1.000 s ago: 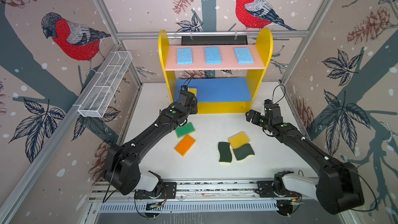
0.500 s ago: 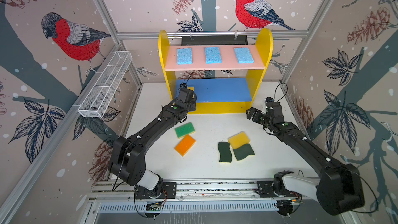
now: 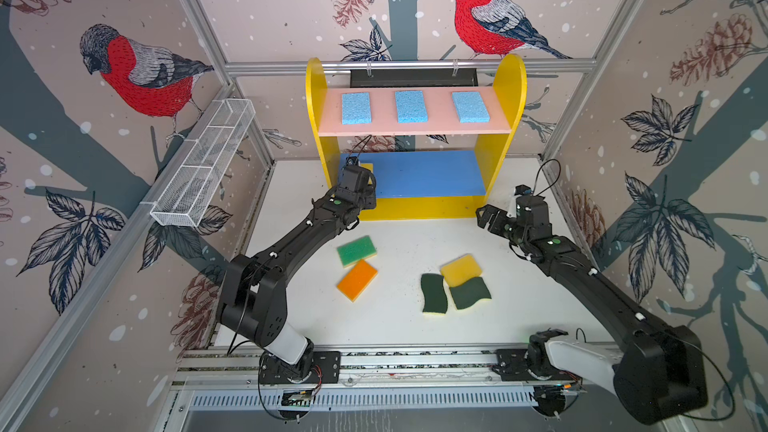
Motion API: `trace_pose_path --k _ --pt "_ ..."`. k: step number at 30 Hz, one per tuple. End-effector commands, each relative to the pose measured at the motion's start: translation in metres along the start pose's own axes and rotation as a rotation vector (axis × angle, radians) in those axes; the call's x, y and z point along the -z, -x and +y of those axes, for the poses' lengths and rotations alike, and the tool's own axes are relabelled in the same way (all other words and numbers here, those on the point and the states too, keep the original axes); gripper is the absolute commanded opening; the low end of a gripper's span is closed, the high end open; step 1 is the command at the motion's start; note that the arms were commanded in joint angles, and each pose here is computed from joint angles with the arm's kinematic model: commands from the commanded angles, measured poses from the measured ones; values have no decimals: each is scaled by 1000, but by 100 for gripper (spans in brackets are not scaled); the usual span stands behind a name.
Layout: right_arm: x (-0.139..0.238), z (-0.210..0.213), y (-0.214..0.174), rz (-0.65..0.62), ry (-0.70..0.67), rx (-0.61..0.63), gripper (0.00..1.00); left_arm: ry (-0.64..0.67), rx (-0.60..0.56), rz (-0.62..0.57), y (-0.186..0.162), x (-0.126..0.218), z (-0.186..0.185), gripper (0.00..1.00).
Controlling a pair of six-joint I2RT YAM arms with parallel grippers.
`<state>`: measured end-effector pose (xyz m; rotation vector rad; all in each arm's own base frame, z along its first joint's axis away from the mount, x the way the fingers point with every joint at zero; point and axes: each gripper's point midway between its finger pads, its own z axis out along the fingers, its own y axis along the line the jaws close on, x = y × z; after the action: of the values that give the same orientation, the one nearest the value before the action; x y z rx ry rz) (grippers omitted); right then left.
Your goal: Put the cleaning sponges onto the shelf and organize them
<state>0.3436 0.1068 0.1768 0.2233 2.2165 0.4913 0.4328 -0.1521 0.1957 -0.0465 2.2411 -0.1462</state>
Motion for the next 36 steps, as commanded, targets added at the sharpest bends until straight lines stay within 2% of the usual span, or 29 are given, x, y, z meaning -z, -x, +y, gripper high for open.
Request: trace_pose_path --k 1,16,36 --pt "4 11 10 -37 44 12 99 -13 -2 -51 15 -2 -2 61" --pt "16 29 15 -68 92 74 100 46 -11 -37 16 -23 2 61" --pt "13 34 14 -59 96 66 100 112 -3 -15 17 -42 7 60"
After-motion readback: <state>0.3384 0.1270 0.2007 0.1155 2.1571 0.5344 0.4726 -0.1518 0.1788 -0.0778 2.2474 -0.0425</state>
